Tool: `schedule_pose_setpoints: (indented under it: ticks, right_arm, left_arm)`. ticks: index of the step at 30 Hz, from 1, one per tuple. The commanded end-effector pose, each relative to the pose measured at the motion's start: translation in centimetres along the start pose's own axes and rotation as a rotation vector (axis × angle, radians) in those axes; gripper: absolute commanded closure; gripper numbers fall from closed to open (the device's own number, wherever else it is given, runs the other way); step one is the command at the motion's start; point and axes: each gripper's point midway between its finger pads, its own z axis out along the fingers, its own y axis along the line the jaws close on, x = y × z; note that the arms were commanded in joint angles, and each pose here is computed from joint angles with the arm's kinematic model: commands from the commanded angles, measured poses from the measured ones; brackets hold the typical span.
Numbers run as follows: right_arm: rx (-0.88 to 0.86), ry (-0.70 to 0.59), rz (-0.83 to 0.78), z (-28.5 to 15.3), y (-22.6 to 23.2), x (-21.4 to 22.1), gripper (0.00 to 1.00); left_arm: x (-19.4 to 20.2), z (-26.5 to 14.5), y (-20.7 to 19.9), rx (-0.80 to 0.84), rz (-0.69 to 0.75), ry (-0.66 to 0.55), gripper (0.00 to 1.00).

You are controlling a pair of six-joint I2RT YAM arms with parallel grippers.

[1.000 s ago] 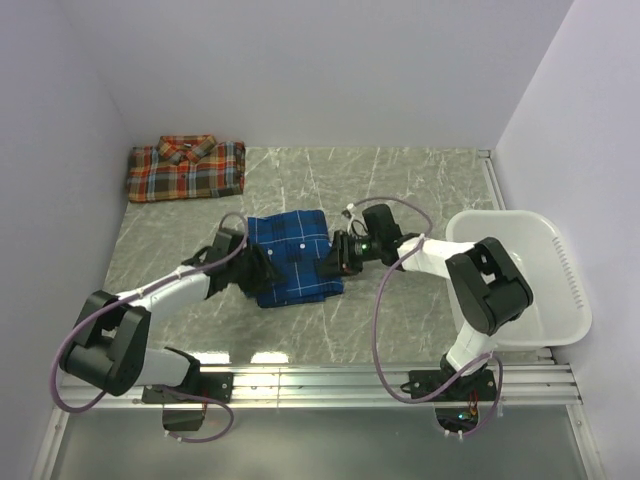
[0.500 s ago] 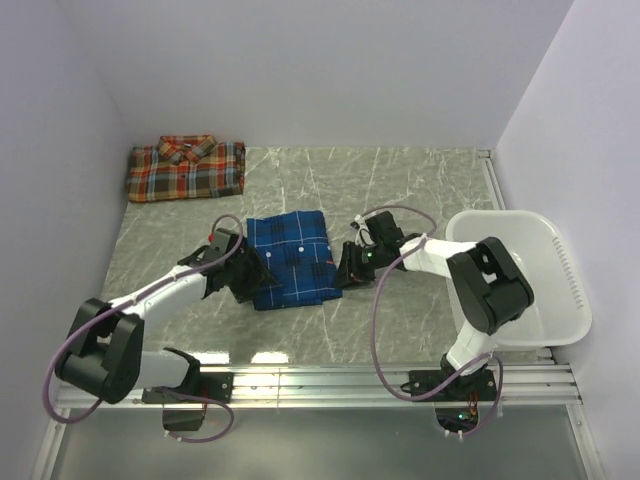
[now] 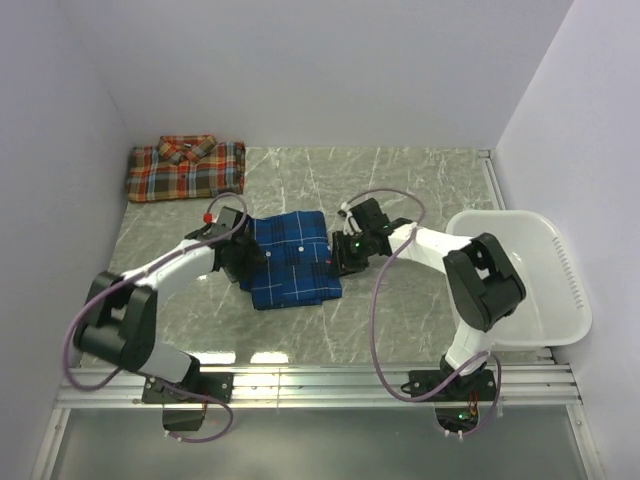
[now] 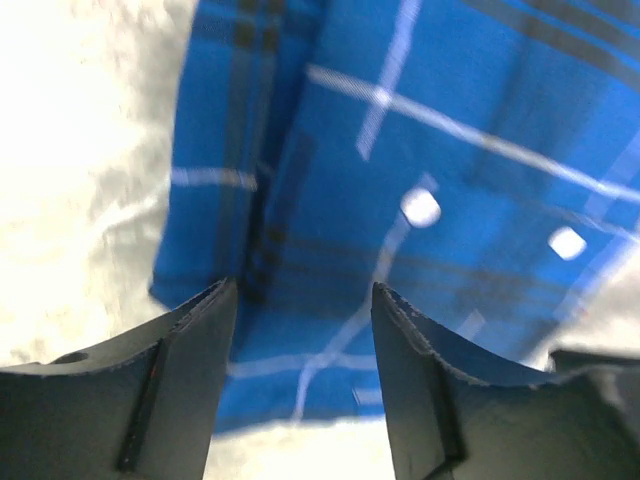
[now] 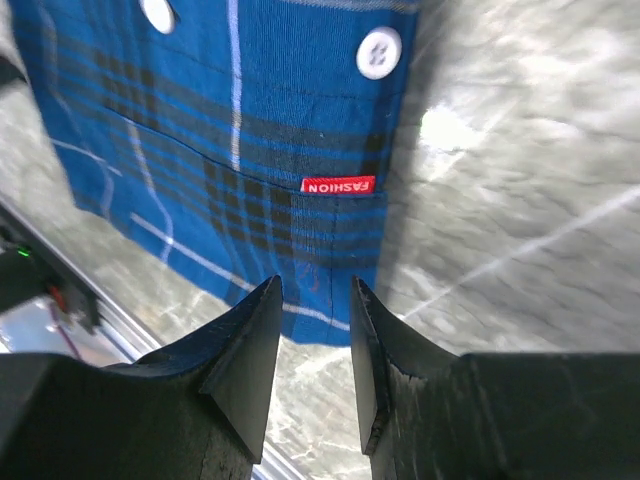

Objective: Fold and stack the long sleeve shirts
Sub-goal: Fold the shirt

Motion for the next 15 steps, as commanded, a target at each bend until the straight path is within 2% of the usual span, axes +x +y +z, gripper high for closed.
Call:
schedule_pose_setpoints:
  ticks: [1,7,13,15]
  right_arm:
    - [0.028,0.082,-0.055,1.3,0.6,1.7,0.59]
    - [-0.027,0.230,-0.164,3.3,4.8,5.0,0.59]
    - [-0.242,0.330,-0.284,5.1,14.9,7.9,0.59]
    - [-0.307,0.296,-0.315,5.1,18.2,7.1,0.59]
  left_arm:
    - [-2.0,1.1,-0.4,-0.039,0.039,-0.040,0.39]
    - [-4.4,4.9,-0.3,-0.125,0.089,-0.014,0.40]
    - [-10.7,8.0,-2.5,-0.157,0.223,-0.084,0.36]
    - [-13.4,7.8,-4.8,-0.100,0.256,-0.139,0.34]
